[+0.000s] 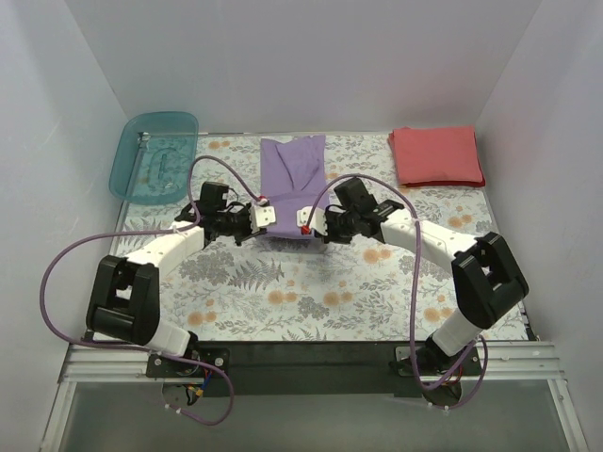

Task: Fold and stack the t-shirts
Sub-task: Fold the tshirt

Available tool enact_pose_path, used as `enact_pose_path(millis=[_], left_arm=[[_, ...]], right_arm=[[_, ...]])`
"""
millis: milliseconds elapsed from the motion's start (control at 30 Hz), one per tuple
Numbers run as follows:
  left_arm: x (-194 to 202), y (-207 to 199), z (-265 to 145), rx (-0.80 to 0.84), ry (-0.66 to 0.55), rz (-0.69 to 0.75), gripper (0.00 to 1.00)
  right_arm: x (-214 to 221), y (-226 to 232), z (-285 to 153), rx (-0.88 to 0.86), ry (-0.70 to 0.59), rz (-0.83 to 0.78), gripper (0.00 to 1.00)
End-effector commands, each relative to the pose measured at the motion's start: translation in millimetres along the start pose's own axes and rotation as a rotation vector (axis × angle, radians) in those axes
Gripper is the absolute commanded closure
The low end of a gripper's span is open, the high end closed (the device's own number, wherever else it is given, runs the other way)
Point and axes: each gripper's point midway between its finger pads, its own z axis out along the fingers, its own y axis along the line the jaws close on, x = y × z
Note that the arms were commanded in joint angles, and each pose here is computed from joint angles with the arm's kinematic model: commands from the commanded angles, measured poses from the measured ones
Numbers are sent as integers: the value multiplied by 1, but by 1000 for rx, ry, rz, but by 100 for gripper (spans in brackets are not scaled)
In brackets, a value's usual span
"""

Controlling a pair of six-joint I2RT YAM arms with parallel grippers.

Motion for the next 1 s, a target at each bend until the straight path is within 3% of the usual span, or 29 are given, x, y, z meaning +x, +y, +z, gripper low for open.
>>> enact_pose_path(millis=[0,200,433,567,667,800,967], left_arm=[[-41,24,-26,-52,-62,23,100],[-61,35,-45,-80,-72,39,100],[-74,-16,-63,37,-102,47,100],[-79,-59,-80,124,-97,5,100],[-97,-73,-98,127,-123,-31,100],[-112,-53,-107,70,-110,-58,100],[-109,6,-89,-28,-108,-49,100]], right_arm=[[-19,-10,-32,-2,-34,35,99],[-40,-37,-63,52,-60,2,99],[-40,9,-83,-50,-67,20,99],[-51,60,-96,-136,-78,25,99],[-65,66,-113,-141,-110,71,99],[-83,45,-126,-97,-129,47,99],[-62,-8,-109,-75,-104,71,99]])
